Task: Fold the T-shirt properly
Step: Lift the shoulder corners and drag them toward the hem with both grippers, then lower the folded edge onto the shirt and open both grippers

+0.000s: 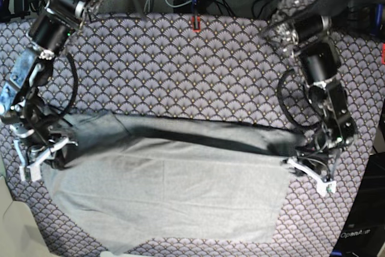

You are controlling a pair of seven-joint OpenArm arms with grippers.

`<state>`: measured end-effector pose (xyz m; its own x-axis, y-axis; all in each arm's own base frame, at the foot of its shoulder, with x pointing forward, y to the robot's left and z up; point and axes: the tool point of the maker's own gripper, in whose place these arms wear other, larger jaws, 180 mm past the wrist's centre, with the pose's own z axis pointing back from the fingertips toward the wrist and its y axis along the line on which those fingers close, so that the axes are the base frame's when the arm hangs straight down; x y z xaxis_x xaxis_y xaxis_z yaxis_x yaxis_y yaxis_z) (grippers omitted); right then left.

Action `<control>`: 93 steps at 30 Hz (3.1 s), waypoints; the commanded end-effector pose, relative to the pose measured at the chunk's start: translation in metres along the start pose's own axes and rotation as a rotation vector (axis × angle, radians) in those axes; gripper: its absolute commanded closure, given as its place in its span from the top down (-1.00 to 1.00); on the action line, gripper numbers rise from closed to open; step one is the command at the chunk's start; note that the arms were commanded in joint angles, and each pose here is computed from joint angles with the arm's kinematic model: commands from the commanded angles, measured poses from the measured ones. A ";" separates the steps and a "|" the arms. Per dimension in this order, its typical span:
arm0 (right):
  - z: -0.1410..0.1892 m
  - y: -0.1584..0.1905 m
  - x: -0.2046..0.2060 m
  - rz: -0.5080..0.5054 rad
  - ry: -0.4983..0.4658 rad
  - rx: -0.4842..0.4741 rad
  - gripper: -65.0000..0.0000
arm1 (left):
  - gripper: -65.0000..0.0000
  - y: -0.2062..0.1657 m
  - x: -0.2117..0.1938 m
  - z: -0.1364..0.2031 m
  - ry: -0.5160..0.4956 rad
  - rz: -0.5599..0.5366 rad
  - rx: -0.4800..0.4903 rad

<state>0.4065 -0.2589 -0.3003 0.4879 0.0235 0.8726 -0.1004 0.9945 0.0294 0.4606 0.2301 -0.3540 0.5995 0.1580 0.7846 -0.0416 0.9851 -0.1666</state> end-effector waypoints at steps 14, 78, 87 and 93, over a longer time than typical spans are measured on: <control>-0.030 -0.005 0.017 -0.032 -0.063 0.063 -1.00 | -1.00 -0.002 0.033 -0.010 -0.131 0.023 -0.024; 0.014 -0.030 -0.061 0.082 -0.008 -0.059 0.06 | -0.04 0.015 -0.041 0.036 -0.139 0.069 -0.021; 0.001 -0.044 -0.080 -0.027 0.032 -0.062 0.06 | -0.04 0.006 -0.050 0.017 -0.131 0.099 -0.047; 0.005 -0.063 -0.080 -0.014 0.048 -0.085 0.06 | -0.04 0.012 -0.041 0.017 -0.151 0.095 -0.039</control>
<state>0.3579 -0.3183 -0.3890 0.5845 0.0088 0.8113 -0.0221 0.9997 0.0050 0.4020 0.2281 -0.4076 0.5456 0.2682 0.7940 -0.0754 0.9593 -0.2722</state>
